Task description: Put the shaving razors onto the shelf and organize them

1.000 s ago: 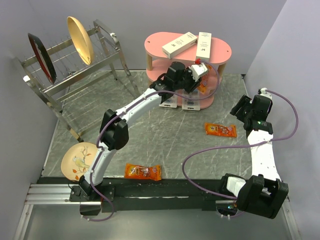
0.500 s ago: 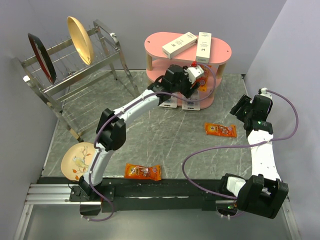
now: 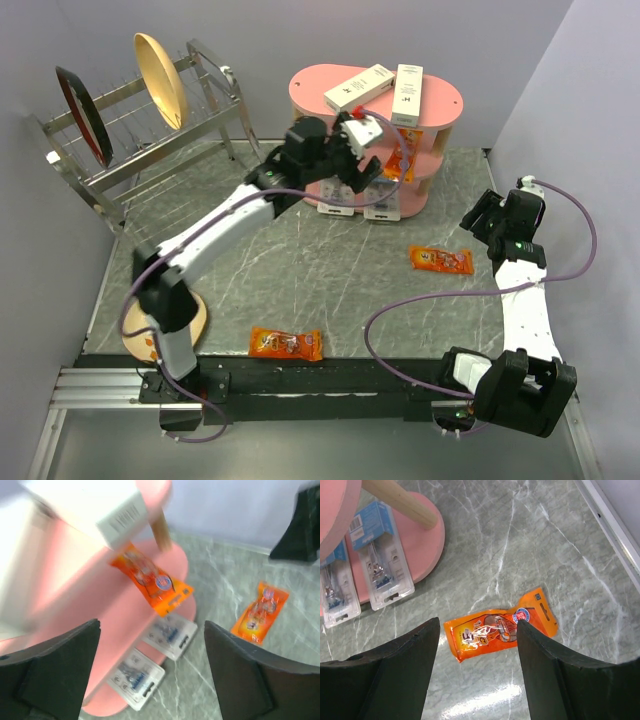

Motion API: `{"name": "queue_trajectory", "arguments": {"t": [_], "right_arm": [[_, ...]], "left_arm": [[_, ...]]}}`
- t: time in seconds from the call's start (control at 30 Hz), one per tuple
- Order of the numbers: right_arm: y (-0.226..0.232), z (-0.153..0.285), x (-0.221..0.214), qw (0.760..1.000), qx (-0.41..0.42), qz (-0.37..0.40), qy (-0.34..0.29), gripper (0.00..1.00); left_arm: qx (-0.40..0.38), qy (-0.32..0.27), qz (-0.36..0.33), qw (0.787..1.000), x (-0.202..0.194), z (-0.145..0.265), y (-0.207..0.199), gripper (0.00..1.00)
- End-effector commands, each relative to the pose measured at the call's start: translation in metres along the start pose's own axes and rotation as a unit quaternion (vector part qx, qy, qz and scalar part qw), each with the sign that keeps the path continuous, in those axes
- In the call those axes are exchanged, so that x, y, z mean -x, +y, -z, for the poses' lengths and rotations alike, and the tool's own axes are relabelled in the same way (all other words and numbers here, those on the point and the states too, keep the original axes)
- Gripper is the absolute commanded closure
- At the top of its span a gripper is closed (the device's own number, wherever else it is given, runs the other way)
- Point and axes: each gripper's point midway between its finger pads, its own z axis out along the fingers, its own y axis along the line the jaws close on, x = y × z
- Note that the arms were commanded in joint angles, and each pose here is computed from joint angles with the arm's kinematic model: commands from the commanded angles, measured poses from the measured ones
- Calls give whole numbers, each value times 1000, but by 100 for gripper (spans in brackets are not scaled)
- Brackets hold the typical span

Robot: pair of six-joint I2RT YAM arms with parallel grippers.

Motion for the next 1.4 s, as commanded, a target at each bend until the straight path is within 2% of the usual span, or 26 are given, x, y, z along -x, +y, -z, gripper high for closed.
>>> {"name": "queue_trajectory", "arguments": {"t": [0.0, 0.07, 0.13, 0.17, 0.33, 0.37, 0.53, 0.8, 1.03, 1.13, 1.17, 1.37], "right_arm": [[5, 0, 16, 1000, 11, -3, -25, 30], [6, 0, 17, 1000, 11, -3, -26, 30], [6, 0, 17, 1000, 12, -3, -25, 30], [6, 0, 17, 1000, 12, -3, -26, 30], [7, 1, 17, 999, 16, -5, -28, 30], [7, 0, 17, 999, 16, -5, -28, 30], [8, 1, 16, 999, 18, -6, -28, 30], [6, 1, 14, 999, 17, -5, -27, 30], [4, 0, 14, 1000, 13, -6, -28, 29], [2, -1, 14, 1000, 9, -6, -28, 29], [1, -2, 12, 1000, 8, -7, -26, 29], [0, -2, 12, 1000, 5, -9, -27, 29]], "left_arm": [[74, -104, -19, 992, 80, 52, 36, 7], [107, -132, -18, 985, 105, 66, 57, 5], [103, -141, -10, 985, 112, 68, 66, 5], [116, -156, -9, 981, 124, 74, 79, 1], [135, -132, 26, 982, 105, 55, 107, 0], [143, -138, 28, 980, 111, 58, 116, 1], [129, -134, 40, 982, 91, 39, 136, 1], [85, -136, 62, 985, 78, 21, 139, 1], [83, -118, 79, 986, 56, 9, 141, 1], [87, -120, 102, 984, 54, 8, 141, 5], [88, -119, 105, 983, 54, 7, 140, 9], [114, -104, 111, 982, 44, 1, 138, 17]]}}
